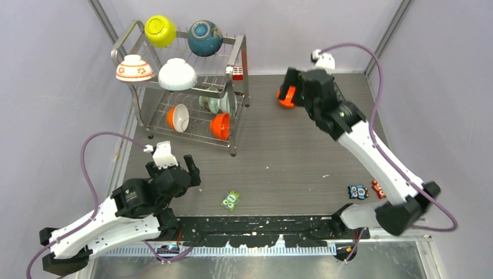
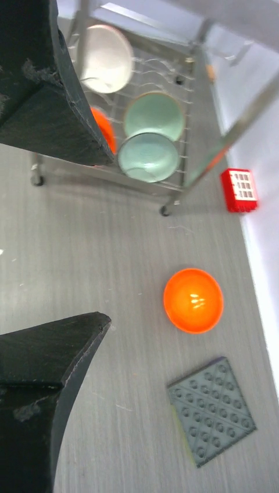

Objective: Unload the bowls from the dish rack
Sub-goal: Place the bowl at the center of the board, then pick up the bowl from the dish rack.

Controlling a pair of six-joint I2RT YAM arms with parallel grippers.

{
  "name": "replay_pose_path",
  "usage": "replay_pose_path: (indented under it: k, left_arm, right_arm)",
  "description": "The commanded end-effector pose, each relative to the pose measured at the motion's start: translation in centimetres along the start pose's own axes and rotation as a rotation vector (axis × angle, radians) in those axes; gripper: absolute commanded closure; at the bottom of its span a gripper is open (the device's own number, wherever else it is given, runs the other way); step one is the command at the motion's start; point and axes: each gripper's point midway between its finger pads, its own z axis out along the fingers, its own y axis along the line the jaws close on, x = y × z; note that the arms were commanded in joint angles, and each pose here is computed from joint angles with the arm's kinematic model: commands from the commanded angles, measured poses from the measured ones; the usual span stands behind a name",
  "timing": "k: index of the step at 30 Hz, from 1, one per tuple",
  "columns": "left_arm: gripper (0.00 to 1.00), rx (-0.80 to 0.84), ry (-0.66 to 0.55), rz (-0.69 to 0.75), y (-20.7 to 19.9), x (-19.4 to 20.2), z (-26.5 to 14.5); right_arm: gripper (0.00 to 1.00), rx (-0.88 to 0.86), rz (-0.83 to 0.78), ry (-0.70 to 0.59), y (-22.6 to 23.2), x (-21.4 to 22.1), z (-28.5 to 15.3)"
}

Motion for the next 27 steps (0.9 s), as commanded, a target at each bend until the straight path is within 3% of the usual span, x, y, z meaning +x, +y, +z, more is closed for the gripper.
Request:
replay_pose_path:
  k: [1, 7, 10, 12, 19, 23, 27]
  left_arm:
    - [0.00, -0.054, -0.036, 0.097, -0.9, -2.0, 0.2]
    - [0.00, -0.082, -0.018, 0.159, -2.4, -2.0, 1.2]
    - [0.00, 0.023, 0.042, 0.190, -4.8, 0.1, 2.3]
    - [0.00, 0.044, 0.073, 0.135, -5.6, 1.1, 2.6]
    - [0.00, 0.235, 0.079, 0.052, -8.0, 3.2, 3.0]
    - [0.00, 0.141, 0.008, 0.016, -6.0, 1.9, 3.3]
    - [0.00, 0.130, 0.028, 0.084, -7.7, 0.9, 4.1]
  right_arm:
    - [0.00, -0.027, -0.021, 0.032, -2.6, 4.5, -2.5]
    - [0.00, -0.205, 0.201, 0.038, -3.2, 9.3, -6.1]
    - [0.00, -0.339, 0.259, 0.082, -2.3, 12.3, -7.0]
    - [0.00, -0.352, 0.290, 0.133, -2.6, 14.4, -7.2]
    - [0.00, -0.307, 0.318, 0.238, -4.1, 18.9, -6.2]
    - [0.00, -0.283, 0.289, 0.292, -4.8, 21.3, -5.7]
    - [0.00, -0.369, 0.272, 0.335, -3.8, 22.8, -6.1]
